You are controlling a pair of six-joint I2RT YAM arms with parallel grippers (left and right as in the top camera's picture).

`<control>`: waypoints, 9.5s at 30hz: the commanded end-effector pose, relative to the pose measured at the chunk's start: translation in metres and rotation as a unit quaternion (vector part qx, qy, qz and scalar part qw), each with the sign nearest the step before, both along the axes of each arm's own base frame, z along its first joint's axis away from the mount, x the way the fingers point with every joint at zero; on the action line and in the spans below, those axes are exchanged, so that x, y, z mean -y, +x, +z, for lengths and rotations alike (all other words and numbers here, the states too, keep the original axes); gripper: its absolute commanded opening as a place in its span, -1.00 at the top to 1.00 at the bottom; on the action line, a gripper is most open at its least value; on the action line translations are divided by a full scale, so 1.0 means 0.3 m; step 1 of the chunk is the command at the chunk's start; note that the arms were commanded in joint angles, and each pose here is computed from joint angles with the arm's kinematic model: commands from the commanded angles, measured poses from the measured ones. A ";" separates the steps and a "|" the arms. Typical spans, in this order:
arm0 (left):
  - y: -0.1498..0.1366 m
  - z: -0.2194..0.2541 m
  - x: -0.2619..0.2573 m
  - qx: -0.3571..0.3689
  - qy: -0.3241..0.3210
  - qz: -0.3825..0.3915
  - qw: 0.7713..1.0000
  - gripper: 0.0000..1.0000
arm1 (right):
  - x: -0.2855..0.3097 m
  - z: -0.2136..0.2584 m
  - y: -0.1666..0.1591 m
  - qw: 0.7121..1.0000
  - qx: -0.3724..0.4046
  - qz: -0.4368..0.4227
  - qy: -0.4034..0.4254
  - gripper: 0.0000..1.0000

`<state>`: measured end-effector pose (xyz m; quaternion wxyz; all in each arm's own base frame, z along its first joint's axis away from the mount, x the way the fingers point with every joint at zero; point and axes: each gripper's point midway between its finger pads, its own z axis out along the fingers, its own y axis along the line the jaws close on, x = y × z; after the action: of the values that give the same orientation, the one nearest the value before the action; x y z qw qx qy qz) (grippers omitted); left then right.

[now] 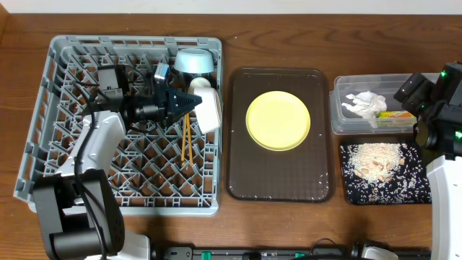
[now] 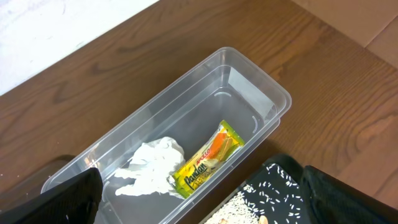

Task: Sort waste into correct bins and load items into the dishwasher rack
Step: 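Lift the pink plate and carry it into the dish rack, then lower the pink plate upright into the rack and release, then reach the left gripper back to the yellow plate on the tray, then grasp the rim of the yellow plate with the left gripper, then lift the yellow plate and carry it into the dish rack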

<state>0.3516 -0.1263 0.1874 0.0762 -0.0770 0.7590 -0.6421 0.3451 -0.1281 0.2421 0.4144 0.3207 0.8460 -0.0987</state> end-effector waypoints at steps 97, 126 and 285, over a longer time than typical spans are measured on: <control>-0.272 -0.625 0.458 0.080 0.533 -0.100 0.837 0.84 | 0.007 0.017 -0.003 1.000 0.005 -0.002 -0.003 -0.98; -0.485 -0.495 0.819 0.183 0.403 -0.223 0.869 0.78 | 0.007 0.017 -0.003 1.000 0.005 -0.002 -0.003 -0.99; 0.108 0.106 -0.565 0.153 0.916 0.182 0.323 0.88 | 0.007 0.017 -0.003 1.000 0.005 -0.002 -0.003 -0.99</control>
<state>0.3826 0.0490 0.2318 0.3342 -0.0060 0.8028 0.4938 0.3451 -0.1281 0.2421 0.4144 0.3207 0.8460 -0.0987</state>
